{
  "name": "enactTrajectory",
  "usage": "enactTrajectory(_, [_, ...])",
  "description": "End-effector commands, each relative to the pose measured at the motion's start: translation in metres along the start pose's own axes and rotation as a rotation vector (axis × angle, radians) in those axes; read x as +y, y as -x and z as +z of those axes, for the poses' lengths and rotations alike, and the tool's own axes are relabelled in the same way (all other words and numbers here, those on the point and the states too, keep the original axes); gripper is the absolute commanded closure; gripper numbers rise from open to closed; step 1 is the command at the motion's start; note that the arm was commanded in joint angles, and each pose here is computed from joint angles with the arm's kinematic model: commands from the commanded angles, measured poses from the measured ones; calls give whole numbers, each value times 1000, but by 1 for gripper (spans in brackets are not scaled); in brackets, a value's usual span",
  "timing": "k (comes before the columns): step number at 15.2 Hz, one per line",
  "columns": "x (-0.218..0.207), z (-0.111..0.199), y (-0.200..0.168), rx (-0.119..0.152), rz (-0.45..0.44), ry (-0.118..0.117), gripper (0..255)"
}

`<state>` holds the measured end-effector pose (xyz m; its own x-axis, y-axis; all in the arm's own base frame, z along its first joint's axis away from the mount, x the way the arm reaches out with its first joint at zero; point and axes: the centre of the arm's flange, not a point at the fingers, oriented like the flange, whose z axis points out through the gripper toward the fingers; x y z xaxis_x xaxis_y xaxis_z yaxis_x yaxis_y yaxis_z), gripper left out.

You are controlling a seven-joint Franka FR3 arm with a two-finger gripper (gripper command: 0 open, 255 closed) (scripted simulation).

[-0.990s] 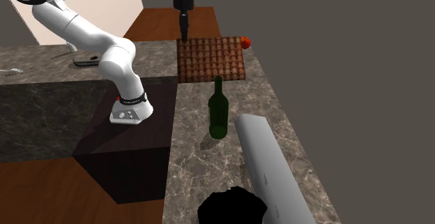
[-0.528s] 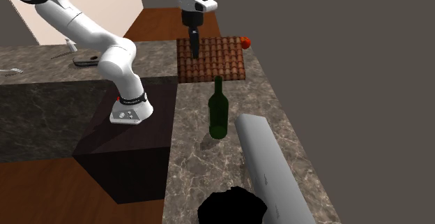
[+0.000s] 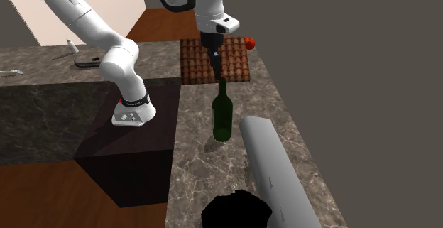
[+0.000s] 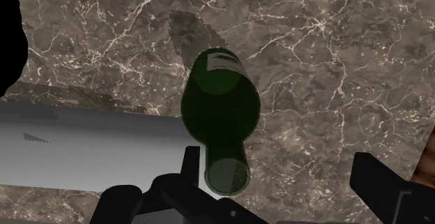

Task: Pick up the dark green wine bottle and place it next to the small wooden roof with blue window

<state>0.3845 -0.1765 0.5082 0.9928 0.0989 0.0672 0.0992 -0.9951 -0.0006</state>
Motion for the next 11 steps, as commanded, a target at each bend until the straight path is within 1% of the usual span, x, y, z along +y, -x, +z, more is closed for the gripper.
enactTrajectory(1, [22,10,-7,23,-11,-5,0])
enactTrajectory(2, [26,12,-9,28,-13,-7,0])
enactTrajectory(9, [26,52,-10,28,-13,-7,0])
enactTrajectory(11, [26,52,-10,28,-13,-7,0])
